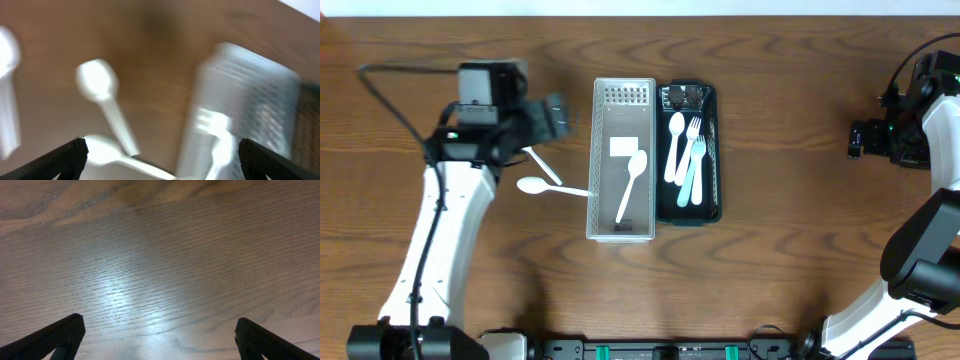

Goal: Pack container
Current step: 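Move the left gripper back to a white spoon on the left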

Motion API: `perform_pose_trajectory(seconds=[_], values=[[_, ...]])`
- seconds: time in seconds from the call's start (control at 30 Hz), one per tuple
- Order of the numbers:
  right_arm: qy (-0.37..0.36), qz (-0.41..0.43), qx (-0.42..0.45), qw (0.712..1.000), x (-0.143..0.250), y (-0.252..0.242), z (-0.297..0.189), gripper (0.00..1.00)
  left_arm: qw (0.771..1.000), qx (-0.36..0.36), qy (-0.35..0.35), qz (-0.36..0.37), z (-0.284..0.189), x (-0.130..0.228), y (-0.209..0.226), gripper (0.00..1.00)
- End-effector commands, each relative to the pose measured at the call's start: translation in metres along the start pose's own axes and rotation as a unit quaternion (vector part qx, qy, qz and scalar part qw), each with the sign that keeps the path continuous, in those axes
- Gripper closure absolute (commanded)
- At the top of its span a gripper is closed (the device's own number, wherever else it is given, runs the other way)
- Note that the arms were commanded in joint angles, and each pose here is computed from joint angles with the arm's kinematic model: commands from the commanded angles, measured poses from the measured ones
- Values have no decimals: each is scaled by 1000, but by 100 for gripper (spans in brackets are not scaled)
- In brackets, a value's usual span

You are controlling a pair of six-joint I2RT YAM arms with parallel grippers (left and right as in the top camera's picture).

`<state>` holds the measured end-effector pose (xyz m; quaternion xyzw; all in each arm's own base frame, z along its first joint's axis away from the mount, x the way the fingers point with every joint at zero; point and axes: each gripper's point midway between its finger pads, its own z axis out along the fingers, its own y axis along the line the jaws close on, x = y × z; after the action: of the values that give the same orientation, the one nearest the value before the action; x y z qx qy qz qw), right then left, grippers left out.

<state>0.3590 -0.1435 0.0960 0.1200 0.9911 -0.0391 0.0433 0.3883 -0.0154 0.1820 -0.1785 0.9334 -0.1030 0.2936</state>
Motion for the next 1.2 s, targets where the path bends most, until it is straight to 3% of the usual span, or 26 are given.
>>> perform_pose_trajectory(seconds=[0.0,0.2,0.53,0.93,1.17], values=[[0,-4,-1,1000,0,-1,0,1,984,-98,-22,-148,-4,-10,54,2],[0,-4,-1,1000,0,-1,0,1,983,-171,-16,-59,-4,-19,110,2],[0,-4,-1,1000,0,-1,0,1,966,-229,49,-114,23,-4,209,2],[0,-3,-1,1000,0,-1,0,1,975,-184,127,10,64,17,217,2],[0,-4,-1,1000,0,-1,0,1,980,-184,78,19,80,-7,222,2]])
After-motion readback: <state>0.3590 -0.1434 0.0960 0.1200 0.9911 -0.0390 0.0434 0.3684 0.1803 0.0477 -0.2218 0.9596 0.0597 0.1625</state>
